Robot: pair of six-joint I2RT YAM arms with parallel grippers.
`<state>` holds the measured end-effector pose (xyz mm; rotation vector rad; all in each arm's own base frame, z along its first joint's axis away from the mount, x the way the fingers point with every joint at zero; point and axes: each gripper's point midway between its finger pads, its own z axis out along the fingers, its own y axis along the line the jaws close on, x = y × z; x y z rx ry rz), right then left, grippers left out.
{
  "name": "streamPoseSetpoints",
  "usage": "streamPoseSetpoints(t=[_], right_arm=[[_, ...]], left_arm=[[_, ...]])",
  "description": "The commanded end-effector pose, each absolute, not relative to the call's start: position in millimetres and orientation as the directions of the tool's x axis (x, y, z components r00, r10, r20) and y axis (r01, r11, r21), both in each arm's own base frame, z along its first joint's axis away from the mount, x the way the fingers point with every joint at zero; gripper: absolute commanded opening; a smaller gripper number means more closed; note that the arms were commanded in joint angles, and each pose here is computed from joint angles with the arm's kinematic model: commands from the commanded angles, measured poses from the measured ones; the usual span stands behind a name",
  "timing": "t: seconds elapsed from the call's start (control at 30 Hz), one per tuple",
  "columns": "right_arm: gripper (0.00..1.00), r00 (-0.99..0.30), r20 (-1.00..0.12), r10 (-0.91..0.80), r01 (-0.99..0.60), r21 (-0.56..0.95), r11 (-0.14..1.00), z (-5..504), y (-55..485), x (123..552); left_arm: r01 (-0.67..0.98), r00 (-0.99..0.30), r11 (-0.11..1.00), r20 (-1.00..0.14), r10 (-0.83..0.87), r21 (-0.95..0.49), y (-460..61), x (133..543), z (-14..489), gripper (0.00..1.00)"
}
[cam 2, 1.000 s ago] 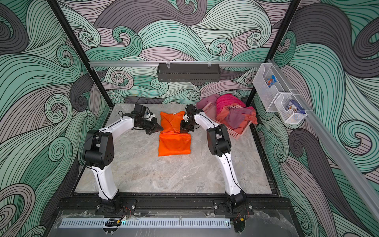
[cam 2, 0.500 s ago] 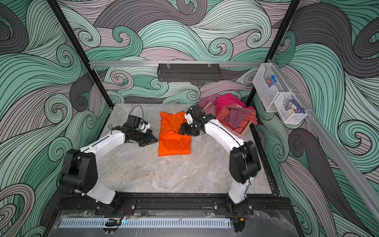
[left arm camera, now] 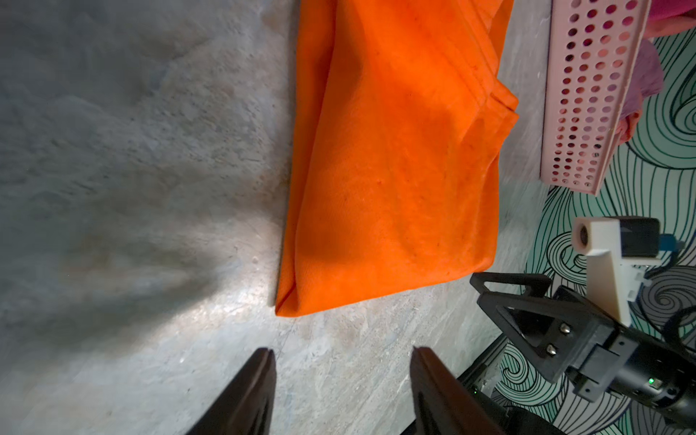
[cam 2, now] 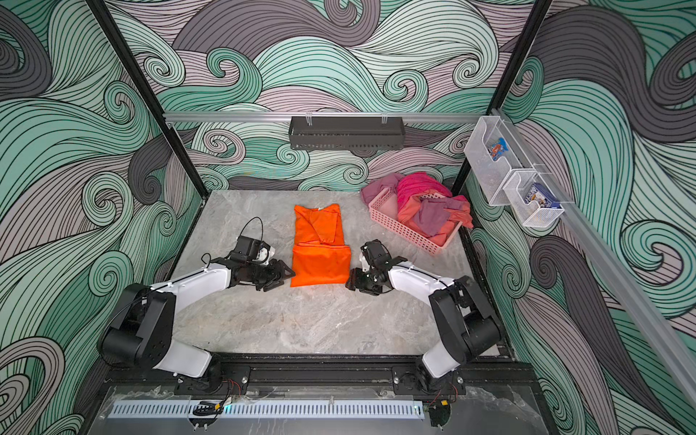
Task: Fold and stack t-shirts
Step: Fold the T-shirt.
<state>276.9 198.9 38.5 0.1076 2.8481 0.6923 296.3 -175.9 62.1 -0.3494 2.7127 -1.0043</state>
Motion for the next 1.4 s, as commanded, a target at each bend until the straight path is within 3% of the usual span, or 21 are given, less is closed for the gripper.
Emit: streamPoseSetpoints(t=[0.0, 0.23, 0.47, 0.73, 1.07, 1.37], right_arm=[[0.63, -0.948, -0.274, 0.164, -0.002, 0.520, 0.854, 48, 212, 301], [0.62, -0.949, -0.252, 0.191, 0.019, 0.556, 0.831, 25, 220, 307], [0.55, -0.954, -0.212, 0.212, 0.053, 0.577, 0.815, 3, 226, 308], [0.44, -0.955, -0.217, 0.201, 0.045, 0.566, 0.823, 7, 226, 309], [0.14, -0.955, -0.229, 0.188, 0.035, 0.542, 0.839, 12, 222, 306], [0.08, -0.960, -0.214, 0.183, 0.038, 0.546, 0.837, 8, 229, 308]], left_arm=[[-0.107, -0.922, 0.718, -0.201, -0.330, -0.687, -179, 309, 69, 0.61], [-0.092, -0.876, 0.672, -0.261, -0.405, -0.735, -173, 302, 65, 0.62], [-0.096, -0.842, 0.708, -0.322, -0.433, -0.700, -159, 298, 55, 0.61], [-0.143, -0.848, 0.663, -0.254, -0.465, -0.735, -165, 296, 32, 0.56], [-0.162, -0.861, 0.627, -0.201, -0.467, -0.762, -175, 290, 13, 0.53], [-0.182, -0.874, 0.597, -0.150, -0.462, -0.781, -187, 285, -2, 0.44]])
